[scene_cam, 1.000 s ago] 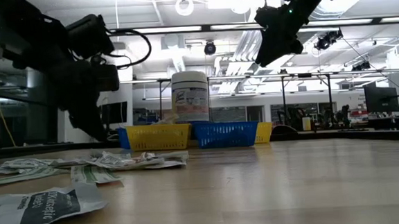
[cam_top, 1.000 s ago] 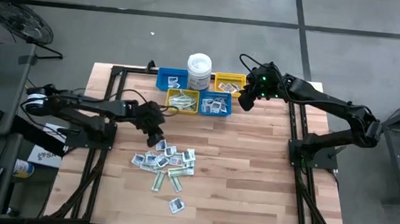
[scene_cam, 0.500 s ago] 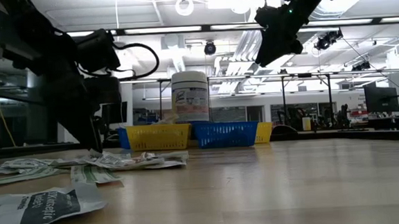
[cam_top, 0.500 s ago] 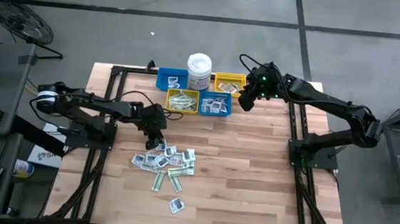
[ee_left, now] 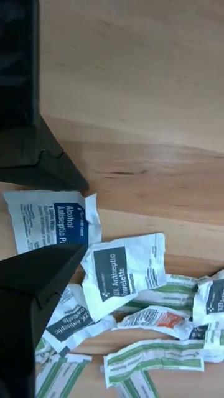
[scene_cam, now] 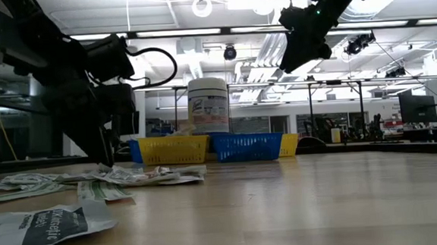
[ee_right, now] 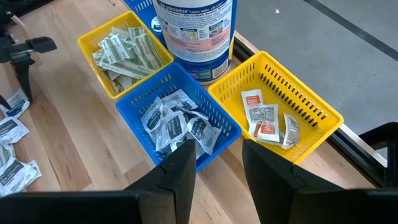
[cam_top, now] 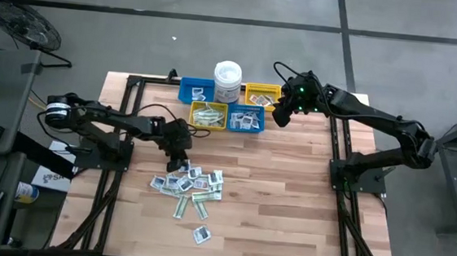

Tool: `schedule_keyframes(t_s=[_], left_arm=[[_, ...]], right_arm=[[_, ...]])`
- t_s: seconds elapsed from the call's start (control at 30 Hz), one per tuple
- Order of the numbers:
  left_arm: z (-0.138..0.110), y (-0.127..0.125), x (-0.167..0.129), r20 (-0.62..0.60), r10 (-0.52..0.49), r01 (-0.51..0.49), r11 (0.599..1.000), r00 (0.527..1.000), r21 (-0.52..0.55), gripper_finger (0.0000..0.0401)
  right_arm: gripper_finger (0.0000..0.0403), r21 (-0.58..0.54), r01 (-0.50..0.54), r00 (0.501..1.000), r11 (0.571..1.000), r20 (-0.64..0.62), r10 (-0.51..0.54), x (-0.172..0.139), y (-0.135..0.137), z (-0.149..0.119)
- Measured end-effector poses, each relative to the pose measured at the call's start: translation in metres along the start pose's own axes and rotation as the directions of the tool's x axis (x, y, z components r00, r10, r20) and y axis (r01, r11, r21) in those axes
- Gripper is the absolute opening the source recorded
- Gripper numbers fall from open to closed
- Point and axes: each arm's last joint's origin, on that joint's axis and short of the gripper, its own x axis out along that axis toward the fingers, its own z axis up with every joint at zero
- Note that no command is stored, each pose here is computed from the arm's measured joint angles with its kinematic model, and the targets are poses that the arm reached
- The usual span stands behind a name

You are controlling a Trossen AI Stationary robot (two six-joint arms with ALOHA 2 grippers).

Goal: Pick & Place First Aid Supplies
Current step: Put the blue alcohol pad into the left blue bin

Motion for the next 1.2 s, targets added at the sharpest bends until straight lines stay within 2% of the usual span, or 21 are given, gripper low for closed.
schedule_keyframes(t_s=[0.2,0.57,0.9,1.2], left_arm=[[0.0,0.0,0.001,-0.006,-0.02,0.02,1.0,1.0,-0.006,0.0124],[-0.001,0.001,0.001,-0.009,0.014,-0.014,0.999,1.0,-0.04,0.0006],[-0.002,-0.001,-0.007,0.009,0.072,-0.071,0.991,0.997,-0.111,0.0001],[0.014,-0.011,-0.039,0.013,0.218,-0.214,0.969,0.976,-0.123,0.0001]], right_arm=[[0.0126,0.0,0.0,1.0,1.0,0.0,0.0,0.0,0.0,0.0],[0.0126,0.0,-0.001,1.0,1.0,0.0,0.001,0.0,0.0,0.0],[0.0126,-0.001,0.0,1.0,1.0,0.0,0.0,0.0,0.0,0.0],[0.0126,-0.018,-0.006,1.0,1.0,-0.001,0.006,0.0,0.0,0.0]])
